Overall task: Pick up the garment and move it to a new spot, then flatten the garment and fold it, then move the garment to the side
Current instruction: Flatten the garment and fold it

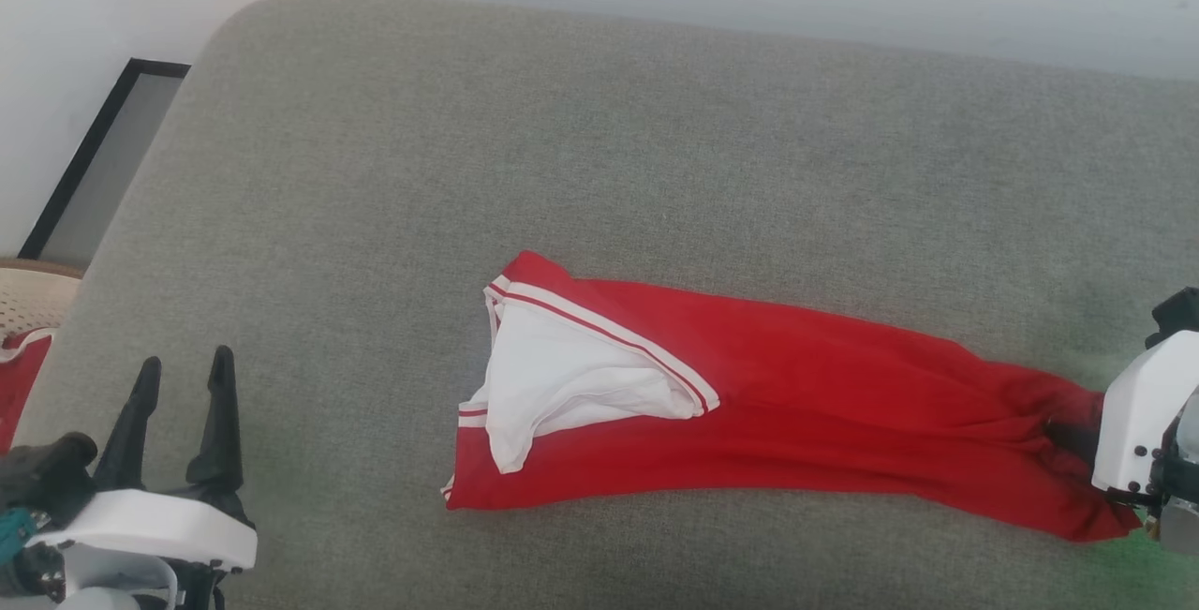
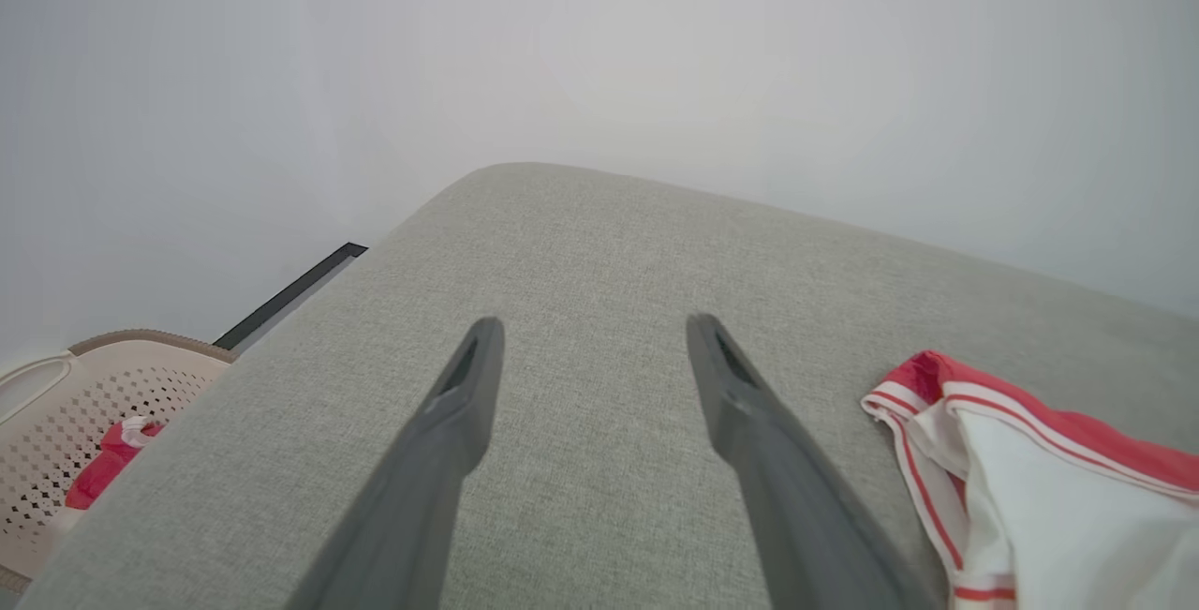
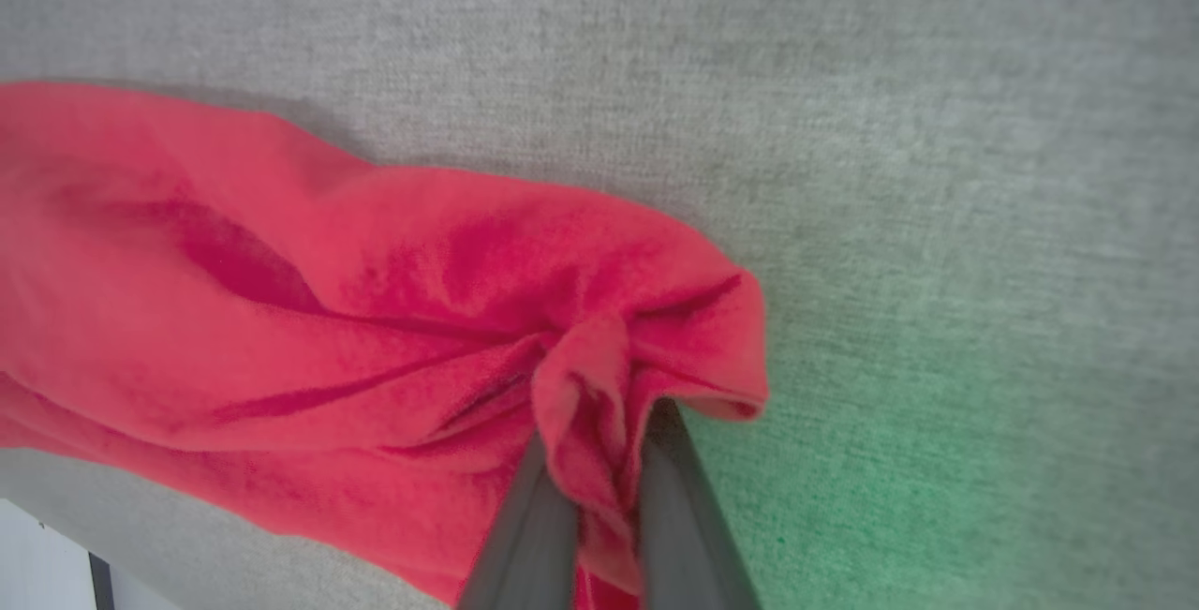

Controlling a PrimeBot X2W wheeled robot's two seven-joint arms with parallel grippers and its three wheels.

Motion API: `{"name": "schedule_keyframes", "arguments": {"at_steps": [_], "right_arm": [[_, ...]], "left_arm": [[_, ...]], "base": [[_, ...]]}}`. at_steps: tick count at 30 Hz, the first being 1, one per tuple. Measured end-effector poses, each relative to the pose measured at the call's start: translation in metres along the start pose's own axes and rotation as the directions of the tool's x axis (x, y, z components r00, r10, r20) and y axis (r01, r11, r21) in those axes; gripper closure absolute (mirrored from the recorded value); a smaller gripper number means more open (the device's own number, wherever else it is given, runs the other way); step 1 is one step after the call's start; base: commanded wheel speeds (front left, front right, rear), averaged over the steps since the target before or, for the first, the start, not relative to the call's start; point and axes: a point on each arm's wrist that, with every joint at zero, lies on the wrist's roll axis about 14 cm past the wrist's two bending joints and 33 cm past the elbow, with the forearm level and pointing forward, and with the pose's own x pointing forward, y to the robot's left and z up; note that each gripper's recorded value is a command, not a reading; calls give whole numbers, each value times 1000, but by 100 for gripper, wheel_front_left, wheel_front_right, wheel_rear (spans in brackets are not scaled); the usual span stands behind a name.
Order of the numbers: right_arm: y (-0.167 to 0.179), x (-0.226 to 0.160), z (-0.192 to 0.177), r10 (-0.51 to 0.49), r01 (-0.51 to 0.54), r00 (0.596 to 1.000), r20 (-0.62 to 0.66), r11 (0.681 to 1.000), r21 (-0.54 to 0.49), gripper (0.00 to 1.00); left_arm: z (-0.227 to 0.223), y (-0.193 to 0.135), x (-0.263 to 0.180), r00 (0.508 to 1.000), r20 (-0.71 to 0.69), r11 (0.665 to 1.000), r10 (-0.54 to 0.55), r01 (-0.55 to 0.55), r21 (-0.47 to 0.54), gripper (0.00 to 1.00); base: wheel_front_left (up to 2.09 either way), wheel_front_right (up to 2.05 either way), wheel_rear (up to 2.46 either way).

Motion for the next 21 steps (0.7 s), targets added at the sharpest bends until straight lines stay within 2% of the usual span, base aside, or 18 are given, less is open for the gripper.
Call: {"name": "schedule_keyframes", "arguments": {"at_steps": [5,9,15,21], "right_arm": [[-1,-5,10,8,-8,999,35,1000,11,100],[-16,-14,19,-21,18,997,73,999,31,100],[-66,-43,36,-144,133,980,139,988,83,100],[-121,-77,52,-293,266,936,196,952,150,100]], "left_arm": [[-2,4,-5,1000,12,1000,19,-19,-1,0],[-3,0,-4,1000,21,1000,21,-21,3,0],[-3,-15,0,999,33,1000,-7,7,-8,0],[-3,-29,7,998,37,999,-45,45,-14,0]], "base": [[0,0,0],[0,0,0],[0,0,0],[0,0,0]]}}
